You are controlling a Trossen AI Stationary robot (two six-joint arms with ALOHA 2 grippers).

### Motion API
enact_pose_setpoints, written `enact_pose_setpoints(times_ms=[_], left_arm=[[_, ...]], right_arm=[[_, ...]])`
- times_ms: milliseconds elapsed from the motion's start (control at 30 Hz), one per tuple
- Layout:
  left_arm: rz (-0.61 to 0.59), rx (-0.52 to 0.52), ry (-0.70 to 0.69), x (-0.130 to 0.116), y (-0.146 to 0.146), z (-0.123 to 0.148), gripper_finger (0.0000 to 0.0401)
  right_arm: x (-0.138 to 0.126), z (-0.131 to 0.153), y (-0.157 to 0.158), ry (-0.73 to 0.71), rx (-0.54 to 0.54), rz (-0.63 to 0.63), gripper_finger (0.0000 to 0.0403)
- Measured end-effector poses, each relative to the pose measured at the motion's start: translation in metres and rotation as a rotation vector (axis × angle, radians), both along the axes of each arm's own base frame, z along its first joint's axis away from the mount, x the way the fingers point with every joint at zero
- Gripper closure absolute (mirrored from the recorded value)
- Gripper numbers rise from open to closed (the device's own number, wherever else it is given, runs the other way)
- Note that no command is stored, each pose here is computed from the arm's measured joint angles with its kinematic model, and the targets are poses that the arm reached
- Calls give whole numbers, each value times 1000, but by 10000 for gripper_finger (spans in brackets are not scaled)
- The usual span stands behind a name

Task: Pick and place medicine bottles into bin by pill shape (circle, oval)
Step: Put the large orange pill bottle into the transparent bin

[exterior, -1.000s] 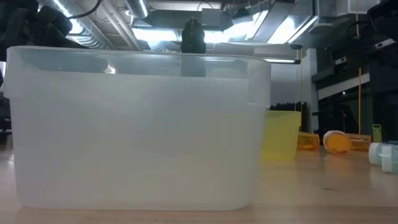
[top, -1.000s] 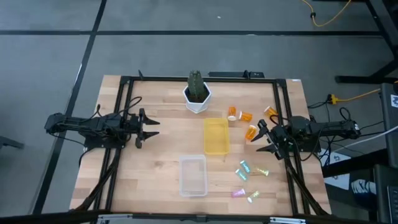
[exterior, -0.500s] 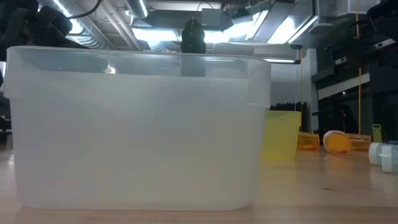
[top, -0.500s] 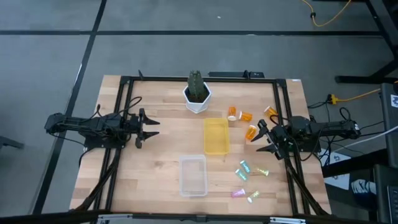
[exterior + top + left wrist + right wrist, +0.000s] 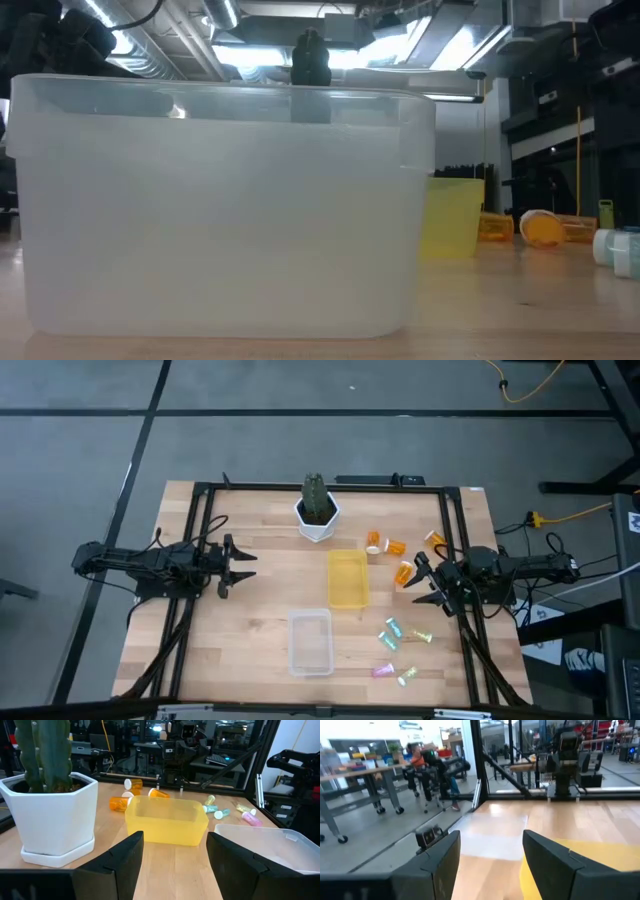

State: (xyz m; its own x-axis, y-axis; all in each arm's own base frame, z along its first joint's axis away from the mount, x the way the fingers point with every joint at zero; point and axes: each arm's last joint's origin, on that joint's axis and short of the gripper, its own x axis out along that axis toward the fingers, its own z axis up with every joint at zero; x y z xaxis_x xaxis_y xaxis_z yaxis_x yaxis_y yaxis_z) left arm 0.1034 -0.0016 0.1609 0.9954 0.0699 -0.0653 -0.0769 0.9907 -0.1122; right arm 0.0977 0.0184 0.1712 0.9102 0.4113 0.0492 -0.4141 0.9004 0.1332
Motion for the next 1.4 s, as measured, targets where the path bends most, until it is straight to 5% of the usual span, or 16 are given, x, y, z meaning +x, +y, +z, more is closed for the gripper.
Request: enact_pose_setpoints(times_ms=[233, 433, 633, 1400], left_arm=[[0, 0, 0, 0, 0, 0, 189], [0, 0, 0, 0, 0, 0, 189], [0, 0, 0, 0, 0, 0, 189], [14, 0, -12, 0, 0, 1, 189]], right_arm=[[-4, 22, 0, -215, 70, 6, 185], [-7, 34, -5, -378, 23, -157, 185], [-6, 35, -10, -395, -36, -365, 185], [-6, 34, -13, -370, 41, -460, 185]])
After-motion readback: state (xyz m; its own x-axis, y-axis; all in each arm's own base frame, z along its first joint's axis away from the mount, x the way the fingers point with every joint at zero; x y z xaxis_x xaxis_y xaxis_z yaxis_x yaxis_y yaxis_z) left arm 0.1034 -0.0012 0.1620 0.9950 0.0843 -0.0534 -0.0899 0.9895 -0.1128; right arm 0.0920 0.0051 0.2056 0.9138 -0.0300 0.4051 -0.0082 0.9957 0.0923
